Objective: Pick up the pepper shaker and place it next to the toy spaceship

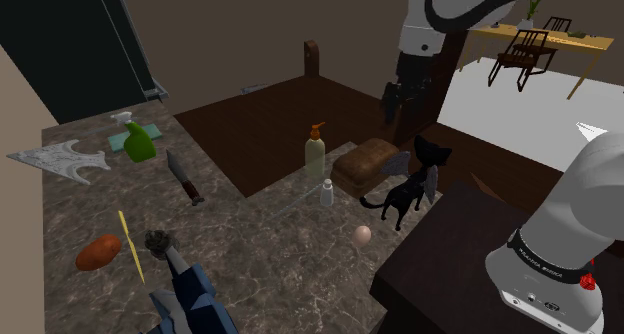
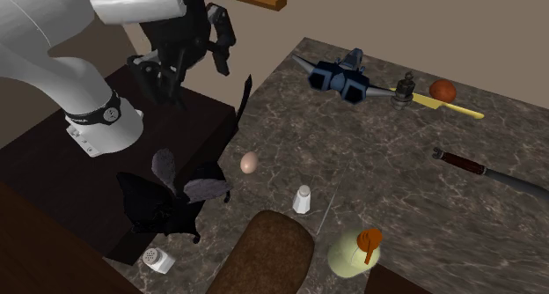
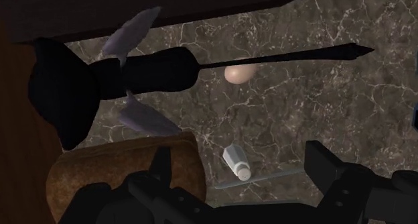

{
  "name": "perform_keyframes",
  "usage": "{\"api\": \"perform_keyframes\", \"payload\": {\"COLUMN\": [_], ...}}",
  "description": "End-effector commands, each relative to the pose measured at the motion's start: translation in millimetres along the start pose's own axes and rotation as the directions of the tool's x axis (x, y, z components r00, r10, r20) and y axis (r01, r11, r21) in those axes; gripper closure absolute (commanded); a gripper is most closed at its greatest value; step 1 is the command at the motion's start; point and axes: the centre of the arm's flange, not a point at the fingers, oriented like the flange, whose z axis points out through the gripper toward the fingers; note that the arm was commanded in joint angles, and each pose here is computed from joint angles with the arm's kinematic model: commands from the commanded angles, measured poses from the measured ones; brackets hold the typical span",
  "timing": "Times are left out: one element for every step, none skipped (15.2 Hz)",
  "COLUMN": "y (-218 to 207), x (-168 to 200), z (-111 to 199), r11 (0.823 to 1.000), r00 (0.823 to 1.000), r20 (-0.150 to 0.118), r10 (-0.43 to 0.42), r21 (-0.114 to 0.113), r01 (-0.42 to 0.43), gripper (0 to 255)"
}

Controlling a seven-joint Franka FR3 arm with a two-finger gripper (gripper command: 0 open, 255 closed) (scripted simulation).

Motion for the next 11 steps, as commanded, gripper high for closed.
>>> {"api": "perform_keyframes", "payload": {"y": [-3.4,-5.3,-7.1,-8.9,-10.8,-12.7,-14.5,-16.4,-18.3,-20.1,-22.0], "x": [12.4,20.0,27.5,35.1,42.7,50.3,57.9,65.4,73.0,80.6,88.2], "z": [22.2,32.8,43.4,54.1,64.7,75.3,85.9,96.5,107.1,117.8,128.4], "r11": [1.0,1.0,1.0,1.0,1.0,1.0,1.0,1.0,1.0,1.0,1.0], "r00": [1.0,1.0,1.0,1.0,1.0,1.0,1.0,1.0,1.0,1.0,1.0], "r20": [-0.003,-0.003,-0.003,-0.003,-0.003,-0.004,-0.004,-0.004,-0.004,-0.004,-0.004], "r10": [0.0,0.0,0.0,0.0,0.0,0.0,0.0,0.0,0.0,0.0,0.0], "r21": [0.001,0.002,0.002,0.003,0.003,0.004,0.004,0.005,0.006,0.006,0.007], "r01": [0.0,0.0,0.0,0.0,0.0,0.0,0.0,0.0,0.0,0.0,0.0], "gripper": [0,0,0,0,0,0,0,0,0,0,0]}}
